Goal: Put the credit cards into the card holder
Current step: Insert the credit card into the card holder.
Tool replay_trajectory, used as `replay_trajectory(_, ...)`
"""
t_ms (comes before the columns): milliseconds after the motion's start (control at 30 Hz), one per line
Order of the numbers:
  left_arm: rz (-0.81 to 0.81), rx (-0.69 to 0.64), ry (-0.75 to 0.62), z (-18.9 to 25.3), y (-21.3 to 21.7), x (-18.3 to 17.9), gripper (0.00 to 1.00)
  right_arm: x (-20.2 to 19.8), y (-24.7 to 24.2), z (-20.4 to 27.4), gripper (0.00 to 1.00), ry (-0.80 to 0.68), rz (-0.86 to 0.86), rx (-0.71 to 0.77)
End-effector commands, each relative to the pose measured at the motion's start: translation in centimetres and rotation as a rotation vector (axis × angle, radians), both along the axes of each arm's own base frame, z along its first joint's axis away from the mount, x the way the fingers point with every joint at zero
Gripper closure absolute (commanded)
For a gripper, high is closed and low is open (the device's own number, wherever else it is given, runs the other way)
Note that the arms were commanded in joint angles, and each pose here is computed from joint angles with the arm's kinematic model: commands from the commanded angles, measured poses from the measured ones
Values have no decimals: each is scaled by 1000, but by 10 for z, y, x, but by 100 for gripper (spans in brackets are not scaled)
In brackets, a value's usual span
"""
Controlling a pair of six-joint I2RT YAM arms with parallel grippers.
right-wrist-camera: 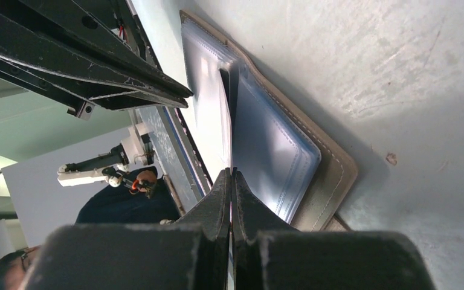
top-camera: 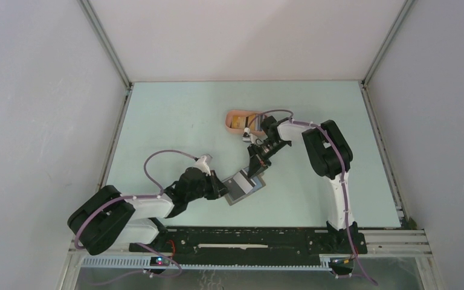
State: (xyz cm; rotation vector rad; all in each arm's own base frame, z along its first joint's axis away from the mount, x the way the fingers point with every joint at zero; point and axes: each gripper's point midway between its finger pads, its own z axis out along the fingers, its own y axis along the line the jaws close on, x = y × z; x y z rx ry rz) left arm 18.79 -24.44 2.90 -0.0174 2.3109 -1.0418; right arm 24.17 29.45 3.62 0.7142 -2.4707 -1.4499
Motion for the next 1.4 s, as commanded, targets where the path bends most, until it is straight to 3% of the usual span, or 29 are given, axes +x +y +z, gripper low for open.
replay_trajectory(0,-28,56,35,-10,2,-5,89,1,4,2,100,-8,30,13)
replay_trajectory(467,-47,61,45,-12,1,-8,89,8,1,-5,100,-105,83,2)
replay_trajectory(1367,-50,49,45,-11,-1,-8,89,-5,11,-18,100,-32,39,-17)
